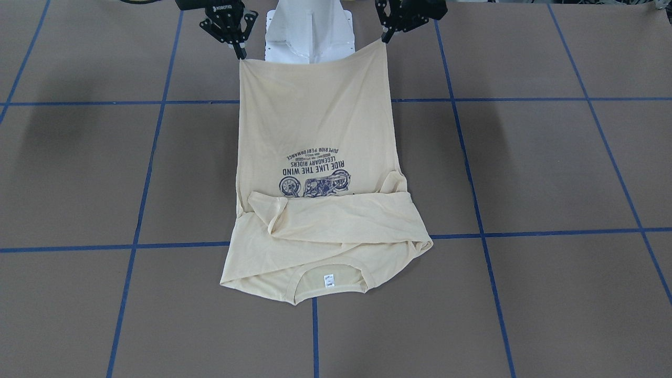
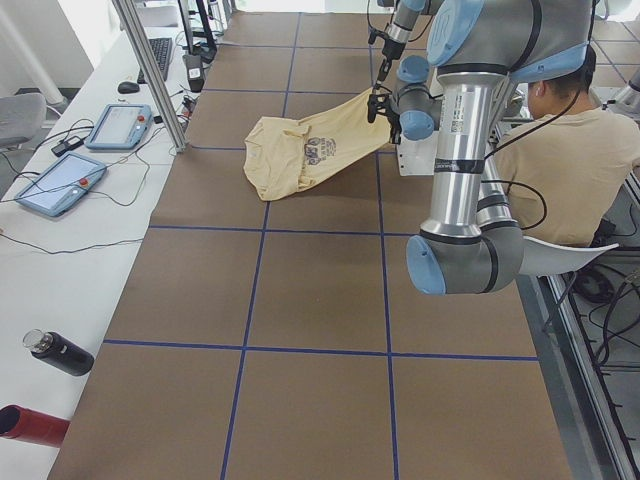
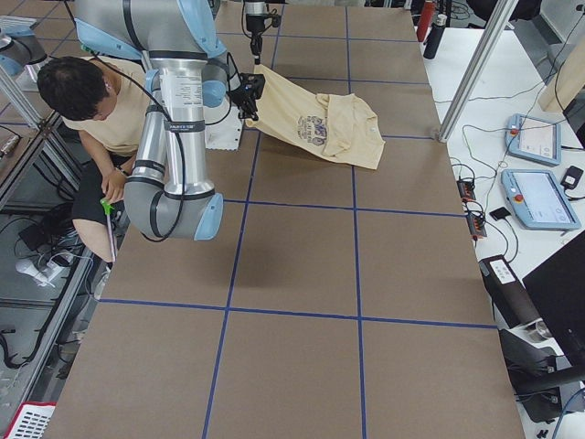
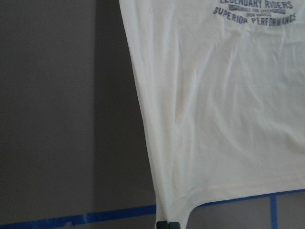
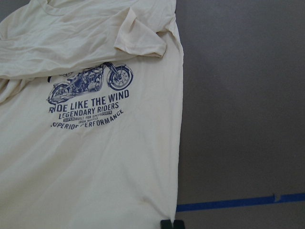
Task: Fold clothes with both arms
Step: 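Lift the hem with both grippers and fold it toward the collar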
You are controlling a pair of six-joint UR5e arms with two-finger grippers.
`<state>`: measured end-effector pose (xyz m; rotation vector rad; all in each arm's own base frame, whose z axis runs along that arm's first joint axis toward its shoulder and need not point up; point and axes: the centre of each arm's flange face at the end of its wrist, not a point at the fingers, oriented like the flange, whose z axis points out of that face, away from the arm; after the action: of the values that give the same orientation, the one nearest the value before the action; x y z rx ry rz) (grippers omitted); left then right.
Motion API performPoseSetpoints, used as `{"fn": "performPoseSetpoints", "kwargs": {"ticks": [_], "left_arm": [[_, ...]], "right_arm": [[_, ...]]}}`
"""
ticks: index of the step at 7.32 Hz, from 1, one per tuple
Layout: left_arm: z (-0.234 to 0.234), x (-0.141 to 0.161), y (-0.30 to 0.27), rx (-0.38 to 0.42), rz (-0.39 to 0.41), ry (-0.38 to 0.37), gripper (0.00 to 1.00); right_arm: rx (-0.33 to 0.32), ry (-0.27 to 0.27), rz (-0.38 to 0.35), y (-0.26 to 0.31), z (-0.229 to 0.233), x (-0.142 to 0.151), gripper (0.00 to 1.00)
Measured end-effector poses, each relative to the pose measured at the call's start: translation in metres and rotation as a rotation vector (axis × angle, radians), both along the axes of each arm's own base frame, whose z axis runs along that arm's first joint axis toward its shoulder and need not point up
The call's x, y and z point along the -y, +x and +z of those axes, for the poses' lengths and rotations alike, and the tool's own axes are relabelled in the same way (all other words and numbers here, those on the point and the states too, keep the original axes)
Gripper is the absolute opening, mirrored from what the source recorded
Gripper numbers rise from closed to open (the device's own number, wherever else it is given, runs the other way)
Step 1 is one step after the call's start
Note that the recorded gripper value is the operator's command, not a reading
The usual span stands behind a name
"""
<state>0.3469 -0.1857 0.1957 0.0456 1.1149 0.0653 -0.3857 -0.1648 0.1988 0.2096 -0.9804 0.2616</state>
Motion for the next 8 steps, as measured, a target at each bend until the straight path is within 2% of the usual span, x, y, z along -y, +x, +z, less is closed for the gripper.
{"fn": "performPoseSetpoints", "kwargs": {"ticks": [1, 3, 4, 6, 8], "left_arm": [[-0.011, -0.005, -0.012, 0.003, 0.017, -0.007, 0.0], [-0.003, 0.003, 0.008, 0.053, 0.006, -0.016, 0.0], [0.003, 0.019, 0.028, 0.084, -0.027, -0.017, 0.0], [0.009, 0.075, 0.071, 0.142, -0.134, 0.011, 0.0], [0.005, 0.132, 0.057, 0.16, -0.238, 0.062, 0.0]], "right_arm": [[0.001, -0.008, -0.019, 0.017, -0.009, -0.004, 0.0], [-0.022, -0.008, -0.014, 0.01, -0.009, 0.0, 0.0], [-0.045, -0.004, 0.023, -0.011, -0.008, 0.017, 0.0], [-0.111, 0.036, 0.118, -0.039, -0.005, 0.08, 0.0], [-0.115, 0.06, 0.2, -0.031, -0.007, 0.133, 0.0]]}}
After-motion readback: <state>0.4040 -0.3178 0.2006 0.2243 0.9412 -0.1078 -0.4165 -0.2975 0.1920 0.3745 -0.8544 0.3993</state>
